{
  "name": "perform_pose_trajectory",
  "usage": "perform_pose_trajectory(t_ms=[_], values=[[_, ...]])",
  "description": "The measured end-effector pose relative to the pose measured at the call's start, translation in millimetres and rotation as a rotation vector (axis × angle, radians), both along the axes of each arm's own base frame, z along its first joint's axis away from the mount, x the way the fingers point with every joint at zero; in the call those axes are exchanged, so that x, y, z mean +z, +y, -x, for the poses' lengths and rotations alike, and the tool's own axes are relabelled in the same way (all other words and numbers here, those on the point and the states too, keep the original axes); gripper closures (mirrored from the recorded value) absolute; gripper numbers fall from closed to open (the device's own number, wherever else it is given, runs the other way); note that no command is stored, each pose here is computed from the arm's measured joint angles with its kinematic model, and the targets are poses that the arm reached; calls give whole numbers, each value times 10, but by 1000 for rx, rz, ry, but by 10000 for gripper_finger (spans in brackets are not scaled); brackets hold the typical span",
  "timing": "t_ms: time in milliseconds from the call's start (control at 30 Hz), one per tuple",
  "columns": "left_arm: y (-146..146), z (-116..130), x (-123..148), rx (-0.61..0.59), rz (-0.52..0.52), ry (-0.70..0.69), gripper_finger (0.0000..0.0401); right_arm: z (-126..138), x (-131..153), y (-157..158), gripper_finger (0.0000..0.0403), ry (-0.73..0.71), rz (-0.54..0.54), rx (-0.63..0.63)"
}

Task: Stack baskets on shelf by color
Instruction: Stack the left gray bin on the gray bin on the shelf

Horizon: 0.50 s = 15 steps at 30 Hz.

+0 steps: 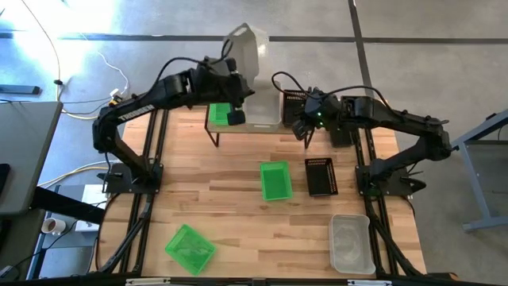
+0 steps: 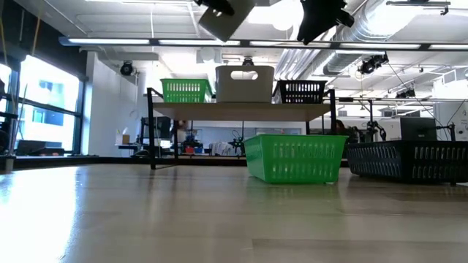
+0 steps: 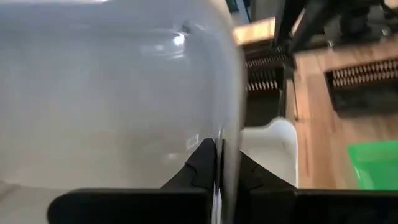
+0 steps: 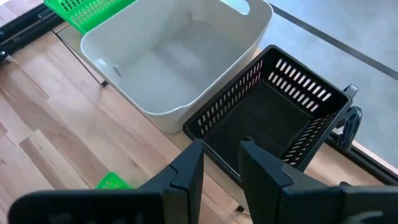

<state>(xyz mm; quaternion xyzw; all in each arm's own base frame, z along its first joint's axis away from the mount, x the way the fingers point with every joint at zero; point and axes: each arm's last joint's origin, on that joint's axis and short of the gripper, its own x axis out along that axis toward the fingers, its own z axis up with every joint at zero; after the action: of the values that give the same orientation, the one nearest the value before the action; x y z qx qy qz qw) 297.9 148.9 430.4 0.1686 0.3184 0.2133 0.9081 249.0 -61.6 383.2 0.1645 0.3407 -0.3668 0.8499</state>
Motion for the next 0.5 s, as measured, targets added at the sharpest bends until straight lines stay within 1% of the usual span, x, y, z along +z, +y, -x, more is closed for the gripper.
perform_pose_trajectory(t_ms=[67, 200, 400, 500], values=[[58, 6, -21, -3, 34, 37, 401, 2, -2, 0, 315, 3, -1, 0], [143, -71, -88, -17, 96, 89, 401, 14, -12, 3, 315, 19, -4, 0], [186, -286, -209, -40, 135, 154, 401, 27, -21, 5, 315, 35, -7, 0], [190, -352, -237, -52, 143, 192, 401, 33, -25, 7, 315, 41, -10, -2]])
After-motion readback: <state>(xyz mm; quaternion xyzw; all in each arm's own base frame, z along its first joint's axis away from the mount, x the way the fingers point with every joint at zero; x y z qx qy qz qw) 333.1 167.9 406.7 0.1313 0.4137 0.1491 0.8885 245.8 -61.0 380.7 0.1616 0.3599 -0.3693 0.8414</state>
